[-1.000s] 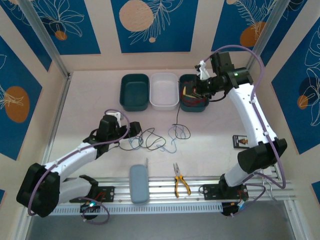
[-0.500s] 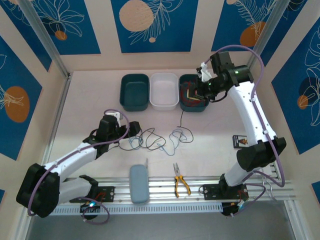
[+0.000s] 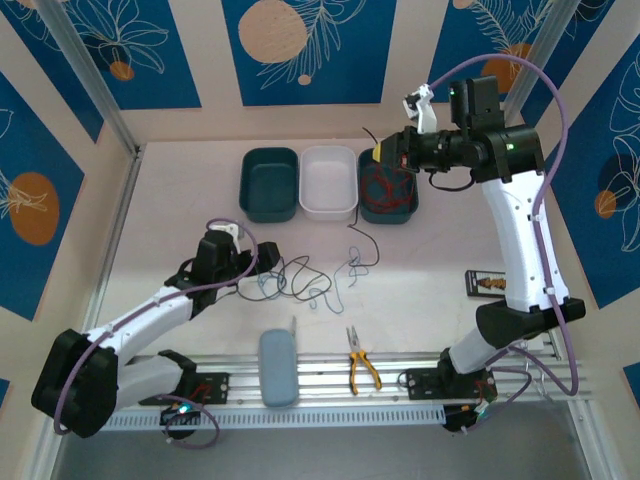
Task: Untangle the cables
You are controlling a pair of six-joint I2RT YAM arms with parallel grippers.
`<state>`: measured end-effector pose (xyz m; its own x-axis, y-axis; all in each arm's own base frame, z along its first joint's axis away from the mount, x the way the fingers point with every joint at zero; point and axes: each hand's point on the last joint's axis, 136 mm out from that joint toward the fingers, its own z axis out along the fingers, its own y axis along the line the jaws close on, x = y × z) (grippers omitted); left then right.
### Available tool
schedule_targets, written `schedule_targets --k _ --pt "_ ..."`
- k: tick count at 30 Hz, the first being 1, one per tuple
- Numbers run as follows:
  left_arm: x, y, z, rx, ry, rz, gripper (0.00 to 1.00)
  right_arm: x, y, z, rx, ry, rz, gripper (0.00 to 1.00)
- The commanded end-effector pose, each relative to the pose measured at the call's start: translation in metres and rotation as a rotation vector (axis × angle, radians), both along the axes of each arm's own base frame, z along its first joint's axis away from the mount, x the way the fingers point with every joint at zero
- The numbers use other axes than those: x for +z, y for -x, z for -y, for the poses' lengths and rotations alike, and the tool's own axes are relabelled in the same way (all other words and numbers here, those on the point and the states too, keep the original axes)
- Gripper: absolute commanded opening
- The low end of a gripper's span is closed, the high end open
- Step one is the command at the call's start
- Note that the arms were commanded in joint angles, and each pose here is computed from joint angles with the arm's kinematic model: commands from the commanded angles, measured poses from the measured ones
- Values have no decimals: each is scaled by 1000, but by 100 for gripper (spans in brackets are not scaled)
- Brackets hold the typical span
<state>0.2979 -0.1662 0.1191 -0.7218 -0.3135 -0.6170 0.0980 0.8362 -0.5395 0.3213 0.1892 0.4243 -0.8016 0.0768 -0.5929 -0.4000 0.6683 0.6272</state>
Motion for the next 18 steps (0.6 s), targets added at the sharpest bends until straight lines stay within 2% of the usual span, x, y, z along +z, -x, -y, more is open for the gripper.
schedule_targets --k 1,5,11,14,18 --pt "3 1 -7 16 -15 20 100 11 -22 -15 41 -82 67 0" --pt "2 2 -9 23 -26 16 100 -3 -49 -17 -15 -92 43 0" --pt "-1 2 -9 28 -20 7 100 -88 -71 -24 -93 -109 -205 0" --pt "-1 1 -8 22 -25 6 100 -111 -70 -40 -28 -180 -269 0" --pt "6 -1 0 -13 8 35 100 -112 -68 -52 21 -231 -288 0"
